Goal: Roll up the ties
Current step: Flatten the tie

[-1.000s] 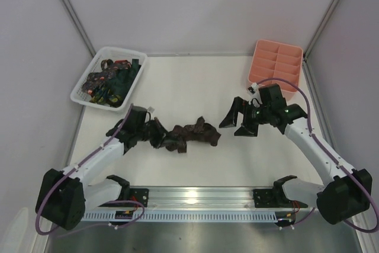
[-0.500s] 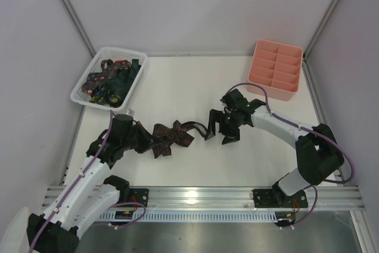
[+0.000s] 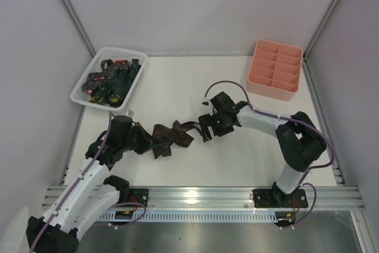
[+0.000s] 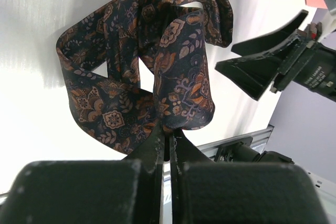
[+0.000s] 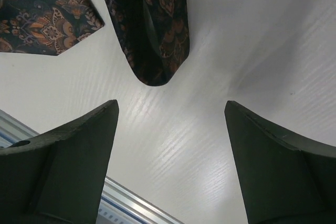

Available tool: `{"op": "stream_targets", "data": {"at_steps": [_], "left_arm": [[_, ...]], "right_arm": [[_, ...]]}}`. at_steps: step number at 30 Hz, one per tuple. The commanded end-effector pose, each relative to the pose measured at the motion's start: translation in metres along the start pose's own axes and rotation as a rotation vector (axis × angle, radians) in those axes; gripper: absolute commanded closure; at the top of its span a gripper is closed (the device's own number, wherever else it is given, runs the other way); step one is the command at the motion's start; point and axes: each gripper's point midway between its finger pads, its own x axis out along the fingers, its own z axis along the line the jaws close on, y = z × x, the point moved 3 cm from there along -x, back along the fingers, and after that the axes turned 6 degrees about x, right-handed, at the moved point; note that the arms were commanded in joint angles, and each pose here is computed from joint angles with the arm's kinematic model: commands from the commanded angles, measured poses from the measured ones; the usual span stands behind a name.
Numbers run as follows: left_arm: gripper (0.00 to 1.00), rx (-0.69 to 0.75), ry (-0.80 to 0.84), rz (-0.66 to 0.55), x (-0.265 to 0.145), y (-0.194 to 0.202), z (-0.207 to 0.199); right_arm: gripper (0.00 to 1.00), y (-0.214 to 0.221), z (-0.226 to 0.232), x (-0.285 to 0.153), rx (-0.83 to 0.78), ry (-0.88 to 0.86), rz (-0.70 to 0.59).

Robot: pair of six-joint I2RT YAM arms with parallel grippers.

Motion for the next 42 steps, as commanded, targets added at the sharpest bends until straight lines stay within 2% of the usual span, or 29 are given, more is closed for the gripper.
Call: {"op": "stream_targets", "data": {"at_steps": [1, 6, 13, 15, 16, 17, 18, 19, 21, 23, 24, 25, 26, 27, 28, 30, 31, 33, 34, 35, 36, 38, 39, 41, 42], "left_arm": [[1.0, 0.008, 0.026, 0.005, -0.002, -0.001, -0.004], [1.0, 0.019, 0.028, 0.021, -0.001, 0.0, -0.005], [1.0, 0.032, 0.034, 0.023, -0.006, -0.002, -0.01], [1.0, 0.04, 0.032, 0.021, -0.008, -0.003, -0.011], [1.0, 0.044, 0.03, 0.011, -0.009, -0.005, -0.012], [0.99, 0.053, 0.026, 0.008, -0.011, -0.006, -0.013], [1.0, 0.062, 0.04, -0.018, -0.018, -0.014, -0.022], [1.0, 0.07, 0.047, -0.038, -0.022, -0.019, -0.026], [1.0, 0.079, 0.103, -0.109, -0.041, -0.04, -0.048], [1.0, 0.035, 0.201, -0.178, -0.059, -0.066, -0.07], [0.99, 0.0, 0.246, -0.272, -0.078, -0.094, -0.081], [1.0, -0.054, 0.302, -0.303, -0.091, -0.109, -0.093], [1.0, -0.071, 0.368, -0.325, -0.098, -0.127, -0.106], [1.0, -0.116, 0.377, -0.416, -0.119, -0.155, -0.112], [1.0, -0.183, 0.354, -0.438, -0.123, -0.168, -0.113], [0.99, -0.324, 0.159, -0.397, -0.104, -0.177, -0.086], [0.99, -0.353, 0.103, -0.339, -0.088, -0.169, -0.072], [0.99, -0.459, -0.053, -0.098, -0.043, -0.112, -0.029], [1.0, -0.453, -0.064, -0.062, -0.033, -0.097, -0.021], [1.0, -0.447, -0.054, -0.075, -0.027, -0.089, -0.015], [1.0, -0.423, -0.074, -0.055, -0.018, -0.06, -0.001], [1.0, -0.43, -0.02, -0.091, -0.011, -0.049, 0.007], [0.99, -0.452, -0.033, -0.053, 0.003, -0.028, 0.027], [0.99, -0.436, 0.039, -0.031, 0.01, -0.015, 0.03], [1.0, -0.457, 0.001, 0.017, 0.021, 0.002, 0.047]], "right_arm": [[0.12, -0.019, 0.009, 0.008, -0.142, -0.061, -0.075], [0.12, -0.033, 0.014, 0.021, -0.18, -0.049, -0.09], [0.24, -0.043, 0.021, 0.042, -0.179, -0.047, -0.073], [0.42, -0.049, 0.025, 0.041, -0.171, -0.059, -0.086], [0.55, -0.051, 0.03, 0.038, -0.162, -0.075, -0.071], [0.83, -0.052, 0.031, 0.035, -0.151, -0.077, -0.059], [0.96, -0.051, 0.034, 0.03, -0.125, -0.078, -0.047], [1.0, -0.043, 0.032, 0.022, -0.096, -0.064, -0.003], [1.0, -0.049, 0.038, -0.012, -0.031, -0.095, -0.018], [1.0, -0.051, 0.051, -0.063, 0.027, -0.149, -0.039], [1.0, -0.048, 0.056, -0.086, 0.087, -0.202, -0.025], [1.0, -0.051, 0.064, -0.107, 0.104, -0.25, -0.045], [1.0, -0.055, 0.079, -0.145, 0.089, -0.318, -0.118], [1.0, -0.05, 0.087, -0.162, 0.097, -0.372, -0.115], [1.0, -0.048, 0.092, -0.177, 0.158, -0.397, -0.13], [1.0, -0.035, 0.087, -0.186, 0.264, -0.403, -0.113], [1.0, -0.024, 0.087, -0.187, 0.352, -0.439, -0.044], [1.0, 0.0, 0.081, -0.185, 0.432, -0.428, 0.04], [1.0, 0.005, 0.075, -0.185, 0.457, -0.401, 0.039], [1.0, 0.006, 0.065, -0.187, 0.494, -0.383, 0.012], [1.0, 0.011, 0.056, -0.182, 0.523, -0.374, 0.008], [1.0, 0.007, 0.034, -0.188, 0.6, -0.368, -0.052], [1.0, 0.006, 0.026, -0.189, 0.617, -0.373, -0.057], [1.0, 0.007, 0.012, -0.184, 0.653, -0.352, -0.044], [1.0, 0.006, 0.002, -0.182, 0.649, -0.33, -0.047]]}}
